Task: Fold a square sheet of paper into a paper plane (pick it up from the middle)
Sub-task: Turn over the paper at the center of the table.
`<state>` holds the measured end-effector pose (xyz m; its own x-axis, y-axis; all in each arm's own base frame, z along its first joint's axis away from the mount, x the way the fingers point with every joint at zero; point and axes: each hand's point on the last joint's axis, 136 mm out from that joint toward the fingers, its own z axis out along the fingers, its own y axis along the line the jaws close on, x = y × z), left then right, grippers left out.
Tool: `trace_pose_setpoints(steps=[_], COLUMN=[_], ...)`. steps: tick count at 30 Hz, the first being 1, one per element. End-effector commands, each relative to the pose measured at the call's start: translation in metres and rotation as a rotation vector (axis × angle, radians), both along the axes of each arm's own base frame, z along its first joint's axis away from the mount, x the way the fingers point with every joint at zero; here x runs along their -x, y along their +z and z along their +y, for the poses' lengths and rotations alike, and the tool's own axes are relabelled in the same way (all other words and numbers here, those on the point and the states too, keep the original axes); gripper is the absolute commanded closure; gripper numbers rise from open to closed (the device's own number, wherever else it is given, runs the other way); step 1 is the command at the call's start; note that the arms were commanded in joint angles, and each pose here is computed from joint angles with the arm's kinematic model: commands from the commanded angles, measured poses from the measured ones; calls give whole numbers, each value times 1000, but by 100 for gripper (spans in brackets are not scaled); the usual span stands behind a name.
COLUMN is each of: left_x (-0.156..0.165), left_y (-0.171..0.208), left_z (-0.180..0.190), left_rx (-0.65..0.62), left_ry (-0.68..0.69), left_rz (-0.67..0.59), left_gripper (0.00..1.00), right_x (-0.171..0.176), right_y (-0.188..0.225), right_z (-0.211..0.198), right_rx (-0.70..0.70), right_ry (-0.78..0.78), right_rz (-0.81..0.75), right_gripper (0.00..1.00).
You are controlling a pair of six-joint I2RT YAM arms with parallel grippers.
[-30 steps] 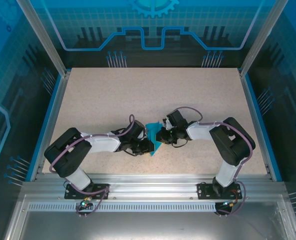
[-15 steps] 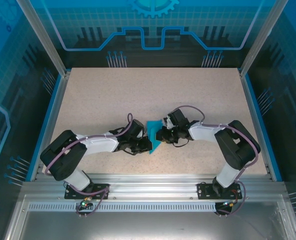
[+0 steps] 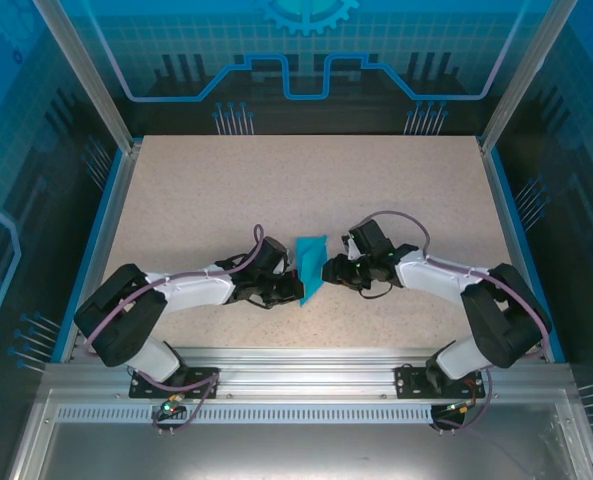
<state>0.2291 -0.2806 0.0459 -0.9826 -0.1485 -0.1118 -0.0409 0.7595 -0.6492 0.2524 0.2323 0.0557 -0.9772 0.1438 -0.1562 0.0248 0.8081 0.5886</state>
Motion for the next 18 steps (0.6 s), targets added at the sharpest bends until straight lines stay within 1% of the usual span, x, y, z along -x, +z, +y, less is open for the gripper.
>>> trace_pose_setpoints(steps=[1, 4, 7, 18], left_x=[-1, -1, -2, -5], left_y=[10, 11, 15, 28], left_z=[0, -1, 0, -5], left_rx=[0, 8, 13, 43], left_ry=[-18, -19, -16, -17], left_rz=[-32, -34, -45, -67], left_gripper=[96, 99, 99, 99], right_x=[6, 9, 10, 13], right_y=[-2, 0, 2, 3], right_z=[-20, -25, -29, -37], right_rx=[54, 57, 68, 92], right_ry=[-36, -46, -51, -65], right_rz=[3, -1, -3, -1], right_gripper=[55, 54, 53, 48])
